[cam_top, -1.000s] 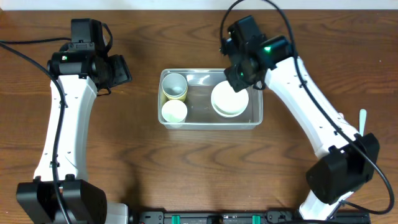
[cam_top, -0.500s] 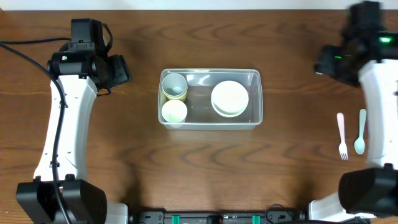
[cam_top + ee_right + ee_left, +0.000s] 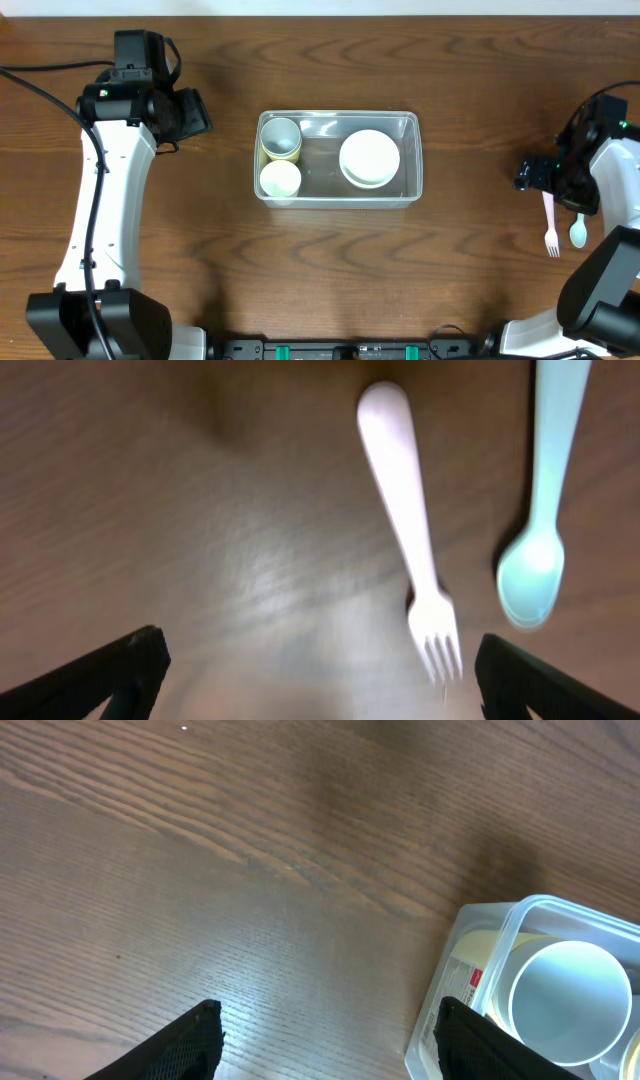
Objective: Pack container
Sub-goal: 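Move the right gripper down to the pink fork and grasp its handle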
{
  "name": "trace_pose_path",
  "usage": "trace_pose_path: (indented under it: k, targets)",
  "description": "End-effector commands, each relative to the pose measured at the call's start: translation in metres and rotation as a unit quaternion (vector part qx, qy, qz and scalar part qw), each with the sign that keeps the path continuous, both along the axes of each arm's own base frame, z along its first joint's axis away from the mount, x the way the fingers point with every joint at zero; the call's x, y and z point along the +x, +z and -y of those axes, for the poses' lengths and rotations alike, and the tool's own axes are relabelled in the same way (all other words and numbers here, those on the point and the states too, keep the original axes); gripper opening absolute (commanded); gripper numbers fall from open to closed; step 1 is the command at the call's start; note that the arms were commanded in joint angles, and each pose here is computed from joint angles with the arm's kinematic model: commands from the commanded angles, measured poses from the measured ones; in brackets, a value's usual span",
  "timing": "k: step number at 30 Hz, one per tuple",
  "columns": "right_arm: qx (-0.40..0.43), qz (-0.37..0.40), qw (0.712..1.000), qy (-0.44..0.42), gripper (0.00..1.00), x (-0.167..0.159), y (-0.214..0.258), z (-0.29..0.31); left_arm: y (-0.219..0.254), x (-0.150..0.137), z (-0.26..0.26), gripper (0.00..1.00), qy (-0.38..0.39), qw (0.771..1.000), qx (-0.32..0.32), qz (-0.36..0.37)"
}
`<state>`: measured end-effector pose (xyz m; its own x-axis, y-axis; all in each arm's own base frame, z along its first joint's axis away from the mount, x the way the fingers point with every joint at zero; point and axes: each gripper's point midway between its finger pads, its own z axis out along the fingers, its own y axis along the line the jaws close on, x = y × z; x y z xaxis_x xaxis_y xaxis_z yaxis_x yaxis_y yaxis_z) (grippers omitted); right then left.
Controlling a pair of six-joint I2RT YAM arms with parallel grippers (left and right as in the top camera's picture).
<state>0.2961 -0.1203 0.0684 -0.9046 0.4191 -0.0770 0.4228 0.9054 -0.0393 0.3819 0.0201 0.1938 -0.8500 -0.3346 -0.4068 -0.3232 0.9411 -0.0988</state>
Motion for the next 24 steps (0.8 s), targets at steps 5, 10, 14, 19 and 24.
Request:
trace_pose_path:
  k: [5, 10, 14, 19, 24]
  targets:
    - [-0.023, 0.013, 0.998, 0.060, 0.99, -0.002, -0.024, 0.012, -0.004, -0.003, 0.000, 0.69, 0.004, 1.000, -0.004, -0.010]
    - [-0.025, 0.016, 0.998, 0.057, 0.99, -0.006, -0.035, 0.014, -0.004, -0.003, 0.000, 0.69, 0.004, 1.000, -0.004, -0.010]
    - [-0.023, 0.012, 0.998, 0.050, 0.99, -0.012, -0.041, 0.017, -0.004, -0.003, 0.000, 0.69, 0.004, 1.000, -0.004, -0.010]
    - [-0.018, 0.007, 0.999, 0.038, 0.98, -0.019, -0.046, 0.021, -0.004, -0.003, 0.000, 0.69, 0.004, 1.000, -0.004, -0.010]
    - [-0.005, 0.007, 0.999, 0.034, 0.98, -0.021, -0.050, 0.019, -0.004, -0.003, 0.000, 0.69, 0.004, 1.000, -0.004, -0.010]
